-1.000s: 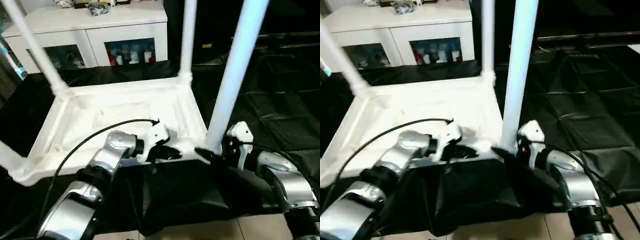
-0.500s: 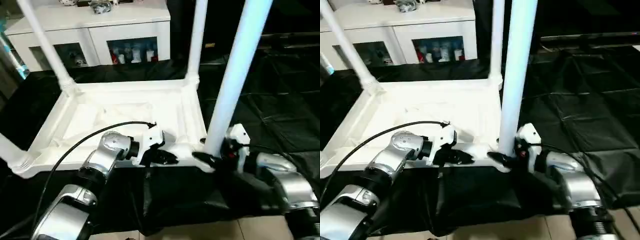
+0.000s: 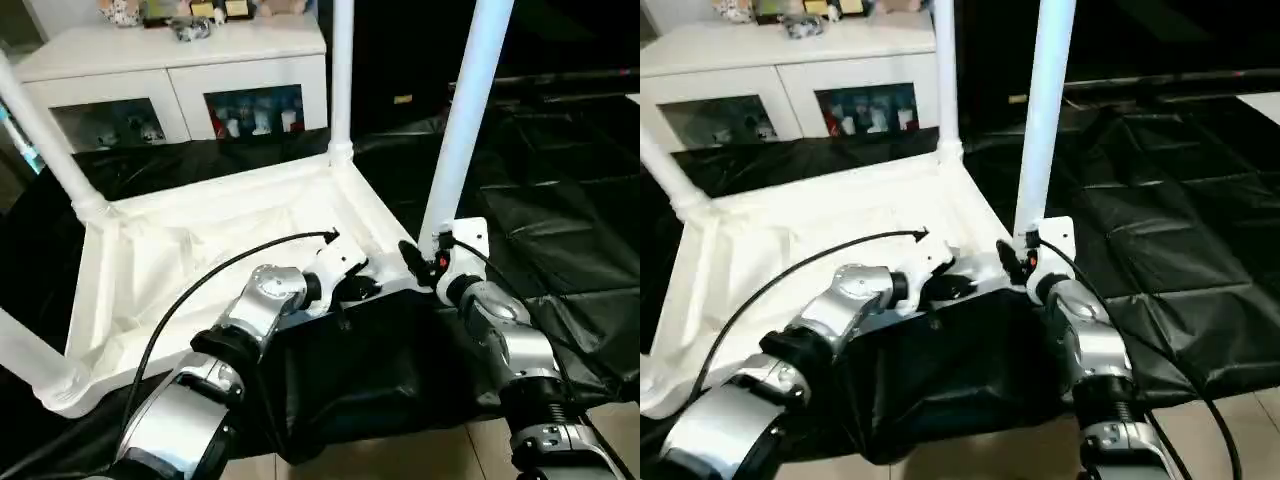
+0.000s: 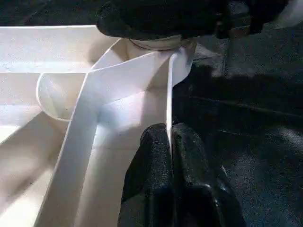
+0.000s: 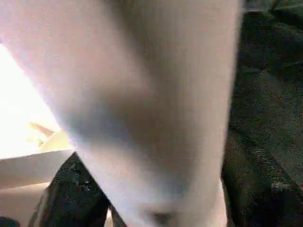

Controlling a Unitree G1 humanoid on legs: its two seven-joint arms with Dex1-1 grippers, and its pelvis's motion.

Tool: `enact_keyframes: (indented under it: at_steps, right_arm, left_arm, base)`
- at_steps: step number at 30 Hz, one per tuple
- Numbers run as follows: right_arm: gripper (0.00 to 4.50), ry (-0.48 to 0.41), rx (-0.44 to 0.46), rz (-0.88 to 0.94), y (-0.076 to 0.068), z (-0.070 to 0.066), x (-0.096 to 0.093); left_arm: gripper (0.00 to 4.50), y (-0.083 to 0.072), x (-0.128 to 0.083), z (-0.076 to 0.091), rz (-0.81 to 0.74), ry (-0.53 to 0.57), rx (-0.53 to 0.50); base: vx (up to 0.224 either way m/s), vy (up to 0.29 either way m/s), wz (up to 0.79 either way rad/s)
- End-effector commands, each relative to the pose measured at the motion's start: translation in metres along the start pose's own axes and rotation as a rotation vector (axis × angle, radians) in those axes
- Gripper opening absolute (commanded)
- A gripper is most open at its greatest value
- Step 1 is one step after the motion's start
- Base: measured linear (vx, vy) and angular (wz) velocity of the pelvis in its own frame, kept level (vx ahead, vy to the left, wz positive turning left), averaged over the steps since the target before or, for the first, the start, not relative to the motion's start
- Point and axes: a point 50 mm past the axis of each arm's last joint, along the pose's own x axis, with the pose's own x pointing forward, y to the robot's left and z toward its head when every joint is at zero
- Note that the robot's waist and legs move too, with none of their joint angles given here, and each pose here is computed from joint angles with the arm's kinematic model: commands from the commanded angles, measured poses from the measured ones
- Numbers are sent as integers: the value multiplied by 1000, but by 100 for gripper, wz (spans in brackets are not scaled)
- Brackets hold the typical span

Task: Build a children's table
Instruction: Rotate leg to tighten

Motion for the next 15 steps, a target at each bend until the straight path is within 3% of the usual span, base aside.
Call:
enact_keyframes:
  at_steps: [1,3,12,15]
  right_arm:
    - [342,80,21,245,36,-18,3]
    - [367,86,-18,290,33,-17,-1]
    - [367,136,-167,602,14,-9,-38]
    - [336,150,-190,656,7,-5,-47]
  left_arm:
    - [0,-1,3,21,-20,-115,31]
    - [0,-2,0,19,-51,-115,38]
    - [0,-4,-24,4,-248,-92,65]
    - [0,-3,-33,1,-294,-81,63]
  base:
    - [0,0,0]
    - [0,0,0]
    - [0,0,0]
    - [0,0,0]
